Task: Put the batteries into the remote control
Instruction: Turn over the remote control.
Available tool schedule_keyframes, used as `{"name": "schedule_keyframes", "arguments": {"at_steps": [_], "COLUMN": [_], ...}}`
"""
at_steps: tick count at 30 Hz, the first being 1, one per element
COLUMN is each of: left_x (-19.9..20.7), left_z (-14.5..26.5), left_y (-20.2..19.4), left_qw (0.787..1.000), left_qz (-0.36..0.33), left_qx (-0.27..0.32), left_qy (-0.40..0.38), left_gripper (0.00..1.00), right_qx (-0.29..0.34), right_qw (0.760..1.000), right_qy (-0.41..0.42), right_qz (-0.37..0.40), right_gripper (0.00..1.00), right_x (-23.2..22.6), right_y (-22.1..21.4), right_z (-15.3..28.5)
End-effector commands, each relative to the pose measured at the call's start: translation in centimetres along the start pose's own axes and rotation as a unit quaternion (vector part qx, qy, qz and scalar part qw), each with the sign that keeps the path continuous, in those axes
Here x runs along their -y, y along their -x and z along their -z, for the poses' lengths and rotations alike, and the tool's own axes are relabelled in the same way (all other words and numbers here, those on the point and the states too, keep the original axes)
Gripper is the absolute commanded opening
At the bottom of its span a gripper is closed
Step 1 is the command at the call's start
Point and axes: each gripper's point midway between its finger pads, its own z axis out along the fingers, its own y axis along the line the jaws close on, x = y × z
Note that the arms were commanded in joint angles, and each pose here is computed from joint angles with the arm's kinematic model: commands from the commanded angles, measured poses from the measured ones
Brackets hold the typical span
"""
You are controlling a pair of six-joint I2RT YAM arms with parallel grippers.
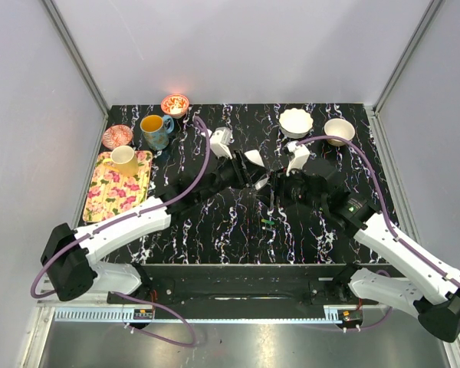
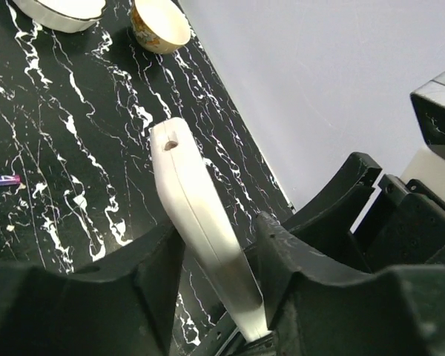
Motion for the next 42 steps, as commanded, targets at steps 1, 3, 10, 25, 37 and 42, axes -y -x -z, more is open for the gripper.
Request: {"name": "schedule_keyframes", "arguments": {"at_steps": [1, 3, 10, 25, 37, 42], "left_x": [2.9, 3.0, 2.8, 4.3, 5.8, 5.7], "left_z": [-0.5, -0.6, -0.6, 1.0, 1.0, 0.9], "left_y": [2.3, 2.1, 1.5, 0.7, 1.9, 2.7], "left_qw": [0.999, 0.999, 0.999, 0.996, 0.993, 0.994], "left_qz": [-0.006, -0.008, -0.014, -0.014, -0.040, -0.030], "left_qx": [0.030, 0.024, 0.014, -0.012, -0.014, -0.002], "left_qy": [-0.040, -0.042, -0.043, -0.085, -0.106, -0.108], "left_gripper": [0.42, 0.30, 0.00, 0.59, 0.57, 0.57], "right_qx": [0.045, 0.045, 0.049, 0.036, 0.004, 0.004], "right_qw": [0.999, 0.999, 0.999, 0.997, 0.996, 0.996], "right_qy": [0.015, 0.014, 0.006, 0.016, 0.029, 0.024], "right_qz": [0.010, 0.010, 0.016, 0.066, 0.084, 0.083], "right_gripper": [0.00, 0.00, 0.00, 0.00, 0.00, 0.00], "right_x": [-1.5, -1.4, -1.2, -1.9, -2.1, -1.8], "right_y": [2.8, 2.8, 3.0, 3.7, 2.6, 2.3], "right_z": [1.4, 1.4, 1.9, 2.7, 3.0, 3.1]}}
